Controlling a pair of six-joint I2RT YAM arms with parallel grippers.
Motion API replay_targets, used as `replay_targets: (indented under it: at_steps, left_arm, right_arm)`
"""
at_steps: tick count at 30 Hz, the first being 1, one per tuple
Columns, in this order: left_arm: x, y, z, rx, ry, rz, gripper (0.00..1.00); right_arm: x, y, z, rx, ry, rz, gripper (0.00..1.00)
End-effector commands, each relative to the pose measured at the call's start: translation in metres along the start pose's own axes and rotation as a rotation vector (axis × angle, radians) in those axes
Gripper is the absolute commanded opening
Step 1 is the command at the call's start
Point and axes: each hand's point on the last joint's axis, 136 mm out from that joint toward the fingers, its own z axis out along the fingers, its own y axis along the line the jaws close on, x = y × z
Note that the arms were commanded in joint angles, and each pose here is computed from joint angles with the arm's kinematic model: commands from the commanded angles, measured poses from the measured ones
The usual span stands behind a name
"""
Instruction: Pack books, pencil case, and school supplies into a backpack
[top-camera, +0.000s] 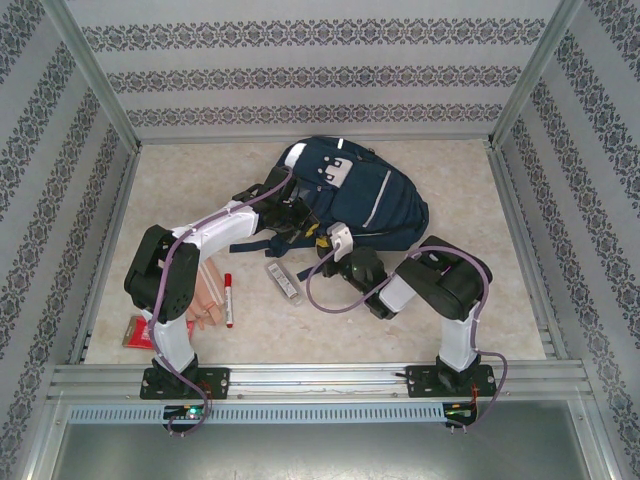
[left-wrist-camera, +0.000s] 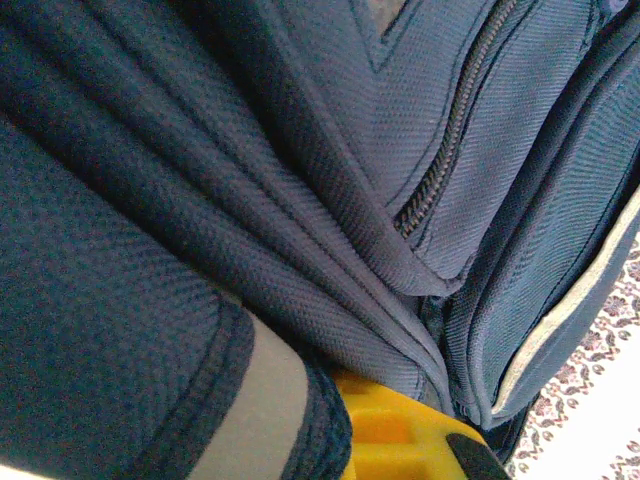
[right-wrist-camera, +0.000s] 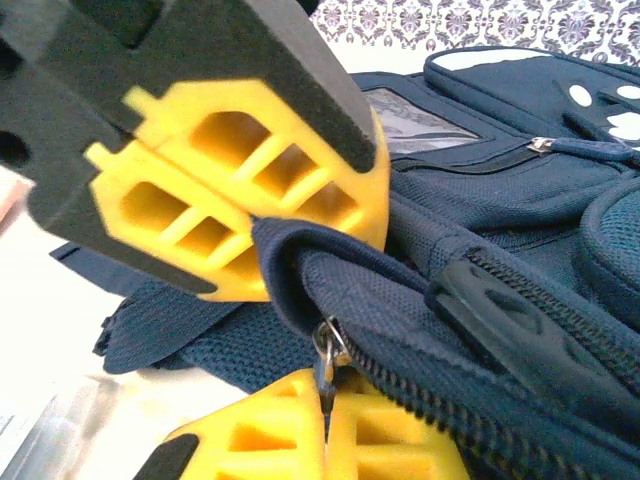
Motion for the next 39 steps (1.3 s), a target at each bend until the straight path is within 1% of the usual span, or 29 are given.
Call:
replay_targets:
  at_steps: [1, 7, 11, 14, 15, 16, 18, 20, 24, 26, 27, 30, 32, 34, 35, 36, 37, 38, 39]
  left_arm:
    - [0.013, -0.012, -0.006, 0.047, 0.061, -0.022, 0.00]
    - [-0.001, -0.005, -0.008, 0.022, 0.026, 0.003, 0.00]
    - [-0.004, 0.000, -0.006, 0.009, 0.020, 0.016, 0.00]
    - [-0.007, 0.005, -0.005, -0.009, 0.011, 0.031, 0.00]
    - [-0.008, 0.006, -0.006, -0.016, 0.005, 0.038, 0.00]
    - [-0.010, 0.008, -0.006, -0.023, -0.002, 0.039, 0.00]
    - [-0.011, 0.010, -0.006, -0.026, -0.004, 0.041, 0.00]
    - [-0.011, 0.012, -0.004, -0.030, 0.001, 0.042, 0.00]
    - [-0.013, 0.017, -0.001, -0.044, 0.004, 0.041, 0.00]
    - [-0.013, 0.018, 0.000, -0.044, 0.006, 0.037, 0.00]
    - [-0.014, 0.019, 0.001, -0.046, 0.007, 0.032, 0.00]
    - [-0.012, 0.019, 0.001, -0.042, 0.019, 0.022, 0.00]
    - [-0.011, 0.018, 0.000, -0.039, 0.022, 0.014, 0.00]
    - [-0.010, 0.018, -0.001, -0.039, 0.025, 0.008, 0.00]
    - [-0.010, 0.018, -0.001, -0.035, 0.025, 0.002, 0.00]
    - [-0.009, 0.017, -0.003, -0.026, 0.025, -0.014, 0.00]
    - [-0.008, 0.011, -0.008, -0.001, 0.017, -0.041, 0.00]
    - [-0.007, 0.006, -0.011, 0.014, 0.015, -0.048, 0.00]
    - [-0.006, 0.003, -0.013, 0.022, 0.015, -0.046, 0.00]
  right_arm:
    - [-0.030, 0.019, -0.010, -0.090, -0.098, 0.001, 0.00]
    - [-0.032, -0.001, -0.023, 0.004, -0.103, 0.077, 0.00]
    - [-0.031, -0.006, -0.028, 0.046, -0.105, 0.089, 0.00]
    - [-0.029, -0.025, -0.037, 0.175, -0.102, 0.112, 0.00]
    - [-0.028, -0.034, -0.041, 0.240, -0.097, 0.114, 0.00]
    - [-0.027, -0.040, -0.046, 0.290, -0.086, 0.110, 0.00]
    - [-0.027, -0.046, -0.050, 0.343, -0.057, 0.084, 0.00]
    - [-0.025, -0.047, -0.051, 0.361, -0.026, 0.052, 0.00]
    - [-0.022, -0.048, -0.057, 0.402, -0.012, 0.032, 0.00]
    - [-0.017, -0.045, -0.058, 0.382, 0.001, 0.032, 0.00]
    - [-0.014, -0.041, -0.056, 0.350, 0.010, 0.034, 0.00]
    - [-0.017, -0.011, -0.047, 0.117, 0.011, 0.026, 0.00]
    - [-0.019, -0.005, -0.045, 0.070, 0.013, 0.026, 0.02]
    - [-0.023, 0.003, -0.042, 0.015, 0.014, 0.029, 0.16]
    - [-0.023, 0.005, -0.041, 0.005, 0.015, 0.029, 0.19]
    - [-0.026, 0.012, -0.038, -0.032, 0.012, 0.025, 0.28]
    - [-0.028, 0.025, -0.032, -0.085, -0.013, -0.042, 0.35]
    - [-0.026, 0.030, -0.026, -0.096, -0.040, -0.089, 0.39]
    - [-0.024, 0.033, -0.023, -0.106, -0.054, -0.116, 0.39]
